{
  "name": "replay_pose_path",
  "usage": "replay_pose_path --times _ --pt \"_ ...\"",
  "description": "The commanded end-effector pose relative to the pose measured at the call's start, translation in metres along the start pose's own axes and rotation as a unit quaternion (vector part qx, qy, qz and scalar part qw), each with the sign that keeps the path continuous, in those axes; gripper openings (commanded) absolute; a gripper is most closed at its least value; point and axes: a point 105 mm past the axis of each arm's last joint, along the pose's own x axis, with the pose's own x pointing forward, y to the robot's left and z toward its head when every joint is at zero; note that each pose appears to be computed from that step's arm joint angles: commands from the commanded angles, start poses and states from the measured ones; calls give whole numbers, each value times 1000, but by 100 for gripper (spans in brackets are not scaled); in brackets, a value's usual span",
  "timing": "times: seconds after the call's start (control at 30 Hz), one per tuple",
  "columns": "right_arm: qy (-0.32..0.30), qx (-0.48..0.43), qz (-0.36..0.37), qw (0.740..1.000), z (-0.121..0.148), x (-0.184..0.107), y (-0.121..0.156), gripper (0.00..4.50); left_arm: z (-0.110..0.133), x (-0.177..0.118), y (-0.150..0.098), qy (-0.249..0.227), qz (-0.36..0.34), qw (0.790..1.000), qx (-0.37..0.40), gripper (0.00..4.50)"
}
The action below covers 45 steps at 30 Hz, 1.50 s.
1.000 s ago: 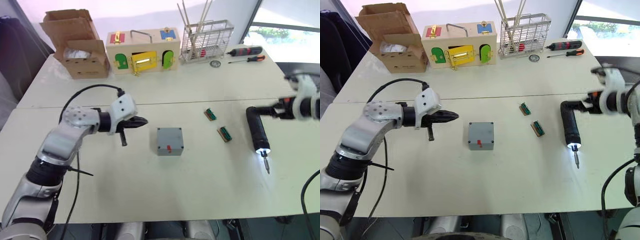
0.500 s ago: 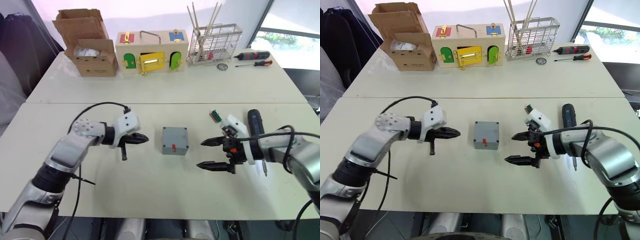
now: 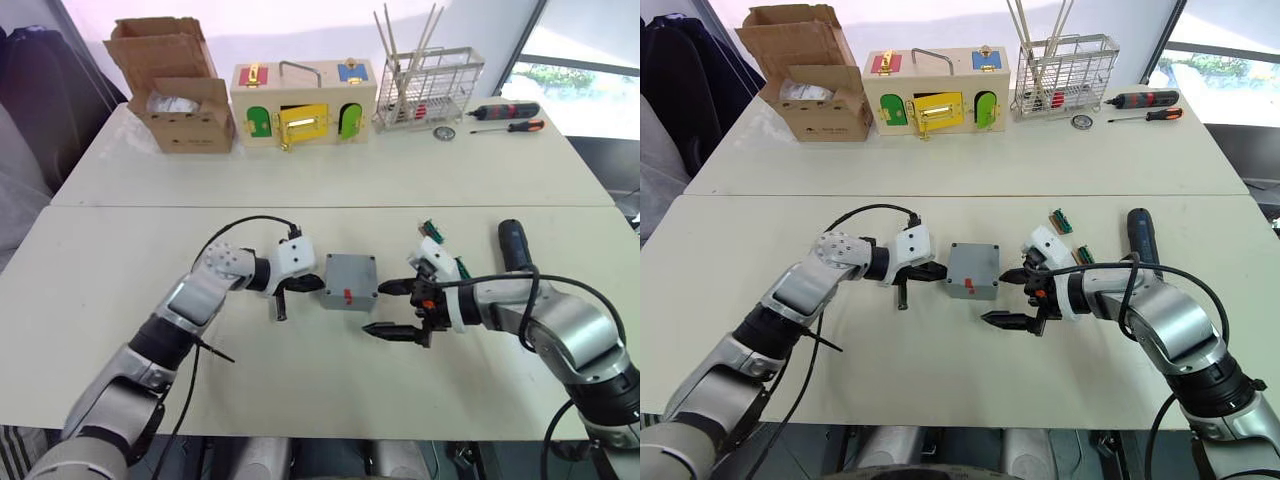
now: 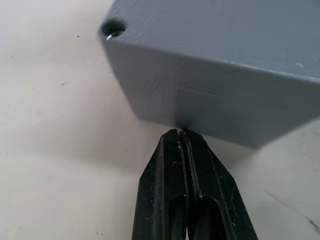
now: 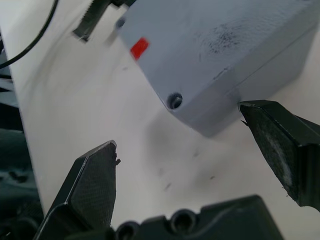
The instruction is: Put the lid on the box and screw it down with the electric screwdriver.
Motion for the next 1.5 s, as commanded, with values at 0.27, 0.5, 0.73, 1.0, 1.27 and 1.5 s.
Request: replay_pose_path --times 0.27,0.5,0.73,1.0,1.27,1.5 --pt "47 -83 -56 994 3 -30 -10 449 -9 -26 19 31 56 997 49 0" --pt "50 -128 -60 989 5 -28 -32 449 -18 -55 -11 46 10 999 21 0" --pt "41 -152 -30 987 11 -9 -38 449 -15 -45 -34 35 -17 999 -12 0" --pt "24 -140 6 990 15 -3 -21 449 1 -18 -26 -9 8 1000 -19 0" --pt "7 -116 2 993 16 -2 -9 449 3 -9 -15 -17 26 999 -10 0" --pt "4 -104 -10 995 15 -4 -6 449 3 -8 -15 -18 27 999 -6 0"
